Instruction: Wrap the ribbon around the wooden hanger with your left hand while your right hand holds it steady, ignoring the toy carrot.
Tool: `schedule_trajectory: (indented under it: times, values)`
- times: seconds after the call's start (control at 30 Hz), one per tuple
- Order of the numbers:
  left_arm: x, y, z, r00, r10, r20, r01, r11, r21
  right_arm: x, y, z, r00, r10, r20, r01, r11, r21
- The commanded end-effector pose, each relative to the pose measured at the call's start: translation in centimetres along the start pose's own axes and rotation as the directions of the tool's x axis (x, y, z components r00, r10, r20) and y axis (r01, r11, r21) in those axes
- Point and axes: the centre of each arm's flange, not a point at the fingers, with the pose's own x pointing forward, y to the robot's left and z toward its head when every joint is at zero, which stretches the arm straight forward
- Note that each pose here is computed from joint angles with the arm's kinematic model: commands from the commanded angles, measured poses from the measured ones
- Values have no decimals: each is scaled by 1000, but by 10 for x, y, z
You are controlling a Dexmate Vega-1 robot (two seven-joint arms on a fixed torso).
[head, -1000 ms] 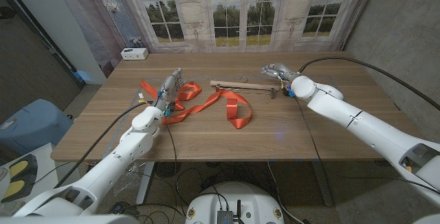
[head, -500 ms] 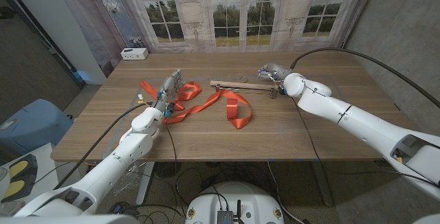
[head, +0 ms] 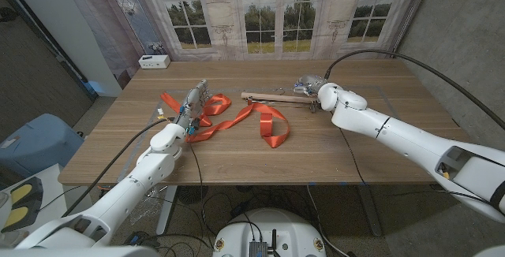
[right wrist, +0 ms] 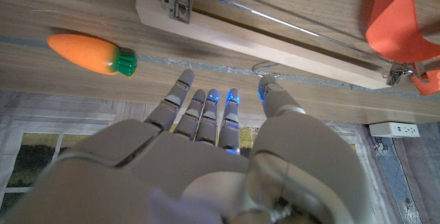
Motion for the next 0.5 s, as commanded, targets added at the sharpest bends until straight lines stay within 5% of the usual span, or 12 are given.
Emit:
schedule_trajectory:
  times: [0.03,0.5]
  values:
    - [4,1,-2,1000,-9,-7,9,1000,-5,7,8,5,999,43,-14,-43,997,-62]
    - [7,5,-3,1000,-9,-13,9,1000,-8,15,21,12,997,73,-40,-77,989,-123]
